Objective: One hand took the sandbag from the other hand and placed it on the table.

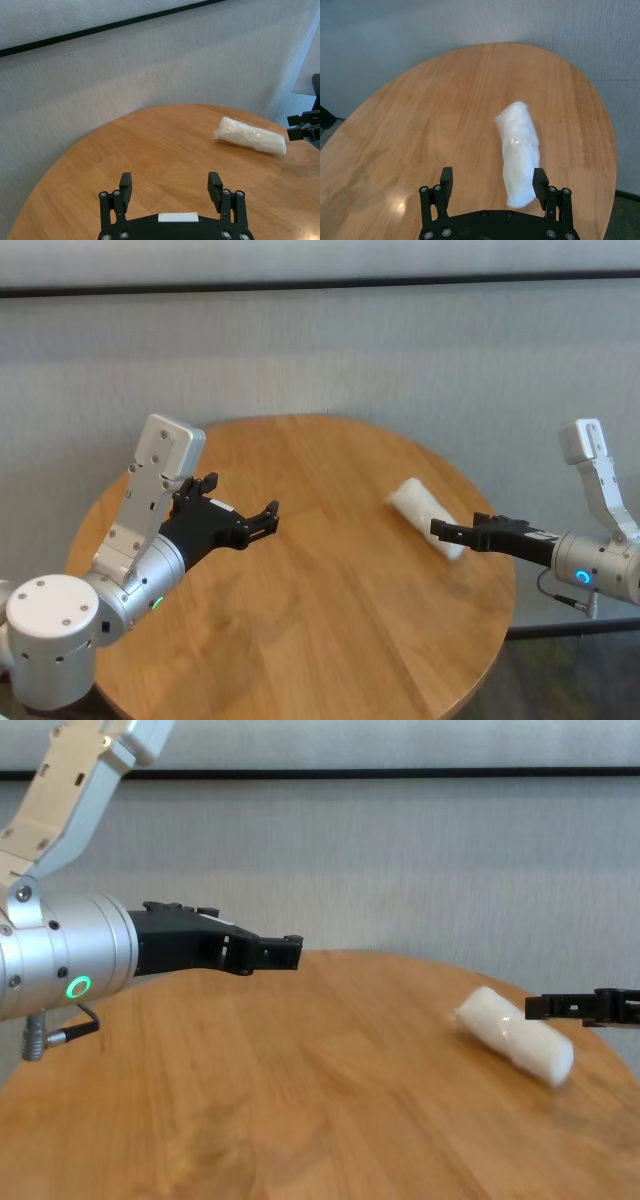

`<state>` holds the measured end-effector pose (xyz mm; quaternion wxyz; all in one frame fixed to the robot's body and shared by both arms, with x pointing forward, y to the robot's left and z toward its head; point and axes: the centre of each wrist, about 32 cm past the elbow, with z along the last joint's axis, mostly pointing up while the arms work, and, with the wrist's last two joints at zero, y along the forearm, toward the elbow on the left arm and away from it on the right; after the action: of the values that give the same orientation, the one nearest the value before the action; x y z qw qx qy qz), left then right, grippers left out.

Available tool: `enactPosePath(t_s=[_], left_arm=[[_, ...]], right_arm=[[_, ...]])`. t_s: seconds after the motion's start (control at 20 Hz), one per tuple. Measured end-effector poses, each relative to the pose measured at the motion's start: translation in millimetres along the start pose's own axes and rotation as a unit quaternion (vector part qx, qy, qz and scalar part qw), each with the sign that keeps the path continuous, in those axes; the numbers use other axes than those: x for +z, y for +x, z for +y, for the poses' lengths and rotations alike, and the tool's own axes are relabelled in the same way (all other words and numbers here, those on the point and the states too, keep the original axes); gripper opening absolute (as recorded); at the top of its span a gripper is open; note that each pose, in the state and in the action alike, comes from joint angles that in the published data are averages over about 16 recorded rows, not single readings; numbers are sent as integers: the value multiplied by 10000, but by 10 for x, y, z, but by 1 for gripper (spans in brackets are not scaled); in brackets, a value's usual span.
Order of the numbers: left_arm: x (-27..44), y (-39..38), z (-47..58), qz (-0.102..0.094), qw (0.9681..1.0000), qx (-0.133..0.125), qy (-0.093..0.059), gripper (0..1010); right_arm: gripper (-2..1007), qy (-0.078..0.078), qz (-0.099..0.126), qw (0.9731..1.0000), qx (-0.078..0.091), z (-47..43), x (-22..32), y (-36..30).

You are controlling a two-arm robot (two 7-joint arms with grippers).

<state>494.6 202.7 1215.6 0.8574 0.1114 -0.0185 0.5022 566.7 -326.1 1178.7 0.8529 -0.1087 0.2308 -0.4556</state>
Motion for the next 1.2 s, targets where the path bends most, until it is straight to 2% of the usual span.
enactPosePath(t_s=[0.95, 1.2], left_arm=[[3, 1, 8, 3, 10000, 15, 2, 1000], [18, 15, 63, 45, 9999, 128, 38, 1000]], right_arm=[[1001, 7, 7, 10000, 0, -4, 0, 0], [1001, 63, -107, 9999, 54, 27, 20, -51]])
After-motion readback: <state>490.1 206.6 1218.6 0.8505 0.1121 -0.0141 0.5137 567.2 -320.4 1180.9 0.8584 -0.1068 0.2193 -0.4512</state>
